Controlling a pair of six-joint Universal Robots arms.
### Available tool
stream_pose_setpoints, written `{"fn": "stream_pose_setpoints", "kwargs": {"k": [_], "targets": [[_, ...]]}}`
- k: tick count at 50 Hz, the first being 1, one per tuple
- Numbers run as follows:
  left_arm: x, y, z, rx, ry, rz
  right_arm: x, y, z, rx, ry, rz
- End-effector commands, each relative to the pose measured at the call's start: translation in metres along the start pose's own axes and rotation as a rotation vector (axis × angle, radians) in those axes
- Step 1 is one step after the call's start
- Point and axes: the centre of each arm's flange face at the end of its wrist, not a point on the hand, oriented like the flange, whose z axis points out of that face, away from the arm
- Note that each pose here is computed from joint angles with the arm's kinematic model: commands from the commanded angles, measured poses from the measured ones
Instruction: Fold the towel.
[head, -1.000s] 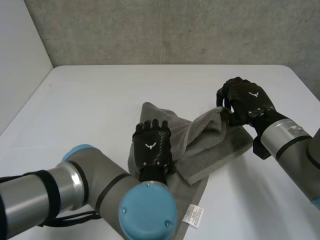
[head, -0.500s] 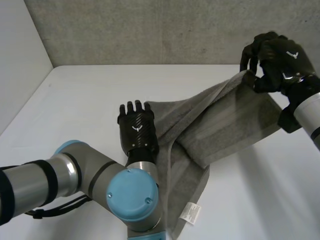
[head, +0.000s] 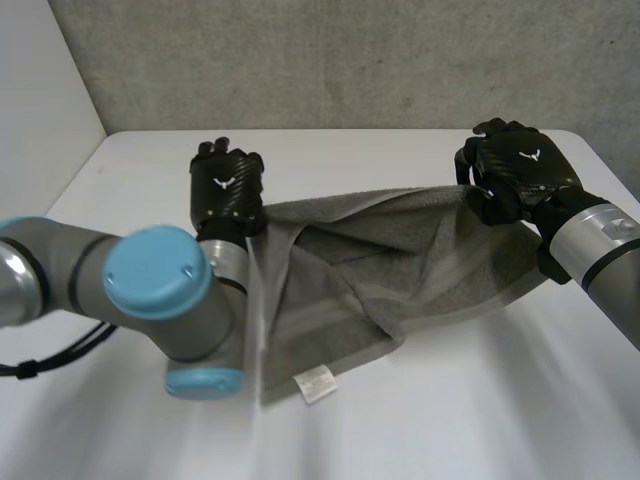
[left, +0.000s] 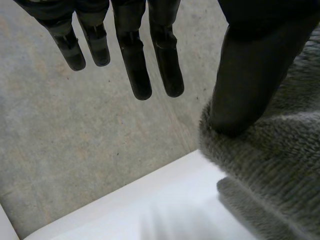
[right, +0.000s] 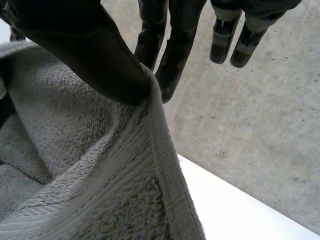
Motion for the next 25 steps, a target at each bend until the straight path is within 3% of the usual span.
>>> {"fn": "stream_pose_setpoints", "kwargs": {"k": [1,5,14,21,25], "targets": [[-0.028,0.007,0.025,-0.046,0.087,0.018,-0.002,-0.001,-0.002,0.002,-0.001,0.002],[-0.040,0.010,0.035,-0.072,0.211,0.017,-0.002,0.002,-0.001,-0.005,-0.002,0.003],[-0.054,0.025,0.024,-0.256,0.321,-0.031,-0.009,0.011,0.001,-0.031,-0.023,0.013],[-0.029,0.018,-0.015,-0.343,0.359,-0.186,-0.010,0.015,0.001,-0.043,-0.027,0.017],[-0.020,0.018,-0.035,-0.381,0.282,-0.244,-0.010,0.017,0.001,-0.048,-0.028,0.018]]}}
